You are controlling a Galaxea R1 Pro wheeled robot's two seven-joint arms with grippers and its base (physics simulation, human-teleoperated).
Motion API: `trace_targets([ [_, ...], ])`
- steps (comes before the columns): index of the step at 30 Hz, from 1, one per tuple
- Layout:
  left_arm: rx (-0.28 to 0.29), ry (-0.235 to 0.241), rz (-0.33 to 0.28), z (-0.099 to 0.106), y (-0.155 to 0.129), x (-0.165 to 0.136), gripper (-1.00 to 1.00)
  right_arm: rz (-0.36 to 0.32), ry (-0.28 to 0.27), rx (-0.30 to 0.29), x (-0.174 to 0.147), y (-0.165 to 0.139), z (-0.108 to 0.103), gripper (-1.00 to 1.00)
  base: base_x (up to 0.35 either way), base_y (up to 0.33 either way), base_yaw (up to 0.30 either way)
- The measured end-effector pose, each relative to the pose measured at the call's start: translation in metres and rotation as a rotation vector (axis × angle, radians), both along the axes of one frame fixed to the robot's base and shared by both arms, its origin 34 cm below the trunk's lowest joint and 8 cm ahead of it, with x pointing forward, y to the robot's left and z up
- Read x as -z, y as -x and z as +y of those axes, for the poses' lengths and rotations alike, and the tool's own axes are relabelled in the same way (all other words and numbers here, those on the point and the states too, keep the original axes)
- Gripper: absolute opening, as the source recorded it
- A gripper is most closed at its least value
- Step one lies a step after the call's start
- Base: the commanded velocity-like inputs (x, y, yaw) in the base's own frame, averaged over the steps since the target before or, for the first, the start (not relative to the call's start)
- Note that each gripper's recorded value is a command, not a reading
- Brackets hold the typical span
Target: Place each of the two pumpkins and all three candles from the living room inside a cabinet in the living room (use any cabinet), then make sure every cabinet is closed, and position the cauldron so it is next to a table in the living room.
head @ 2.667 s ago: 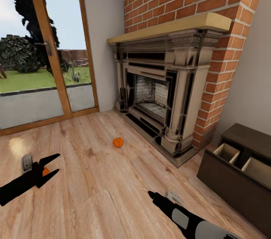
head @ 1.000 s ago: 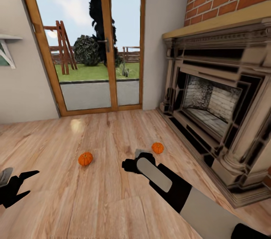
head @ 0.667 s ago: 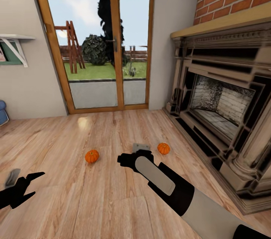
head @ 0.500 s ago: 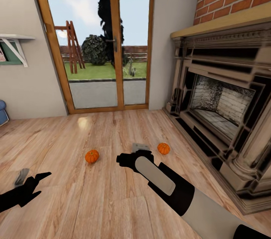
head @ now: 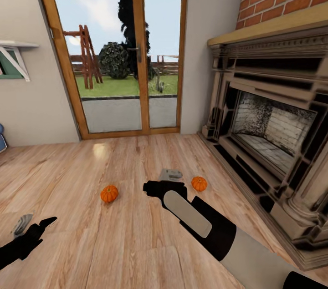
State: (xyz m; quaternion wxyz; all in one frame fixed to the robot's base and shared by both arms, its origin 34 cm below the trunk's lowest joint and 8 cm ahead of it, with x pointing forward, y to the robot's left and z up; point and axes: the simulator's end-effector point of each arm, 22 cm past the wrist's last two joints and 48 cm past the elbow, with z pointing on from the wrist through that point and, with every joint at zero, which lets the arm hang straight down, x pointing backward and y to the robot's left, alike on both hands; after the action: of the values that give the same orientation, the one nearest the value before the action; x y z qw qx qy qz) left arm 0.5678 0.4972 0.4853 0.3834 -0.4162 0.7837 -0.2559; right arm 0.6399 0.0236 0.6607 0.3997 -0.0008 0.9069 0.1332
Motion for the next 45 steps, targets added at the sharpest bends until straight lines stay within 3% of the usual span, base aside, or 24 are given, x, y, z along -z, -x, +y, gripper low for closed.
trace_targets([
  [6,-0.016,0.020,0.005,0.004,0.003,0.007,1.00,-0.108,0.015,0.059,-0.019,-0.015,-0.012,1.00,0.331,0.000,0.000],
  [19,-0.029,0.052,-0.010,0.004,0.000,0.004,1.00,-0.115,0.010,0.056,-0.022,-0.014,-0.009,1.00,0.337,0.038,0.000],
  [31,-0.038,0.056,-0.002,0.008,0.003,0.006,1.00,-0.112,0.005,0.055,-0.021,-0.014,-0.008,1.00,0.313,0.175,0.000],
  [37,-0.049,0.083,-0.020,0.007,0.001,0.002,1.00,-0.111,0.003,0.058,-0.021,-0.015,-0.009,1.00,0.293,0.208,0.000],
  [45,0.006,0.147,-0.167,0.000,-0.006,-0.021,1.00,-0.110,0.002,0.057,-0.021,-0.015,-0.009,1.00,0.293,0.204,0.000],
])
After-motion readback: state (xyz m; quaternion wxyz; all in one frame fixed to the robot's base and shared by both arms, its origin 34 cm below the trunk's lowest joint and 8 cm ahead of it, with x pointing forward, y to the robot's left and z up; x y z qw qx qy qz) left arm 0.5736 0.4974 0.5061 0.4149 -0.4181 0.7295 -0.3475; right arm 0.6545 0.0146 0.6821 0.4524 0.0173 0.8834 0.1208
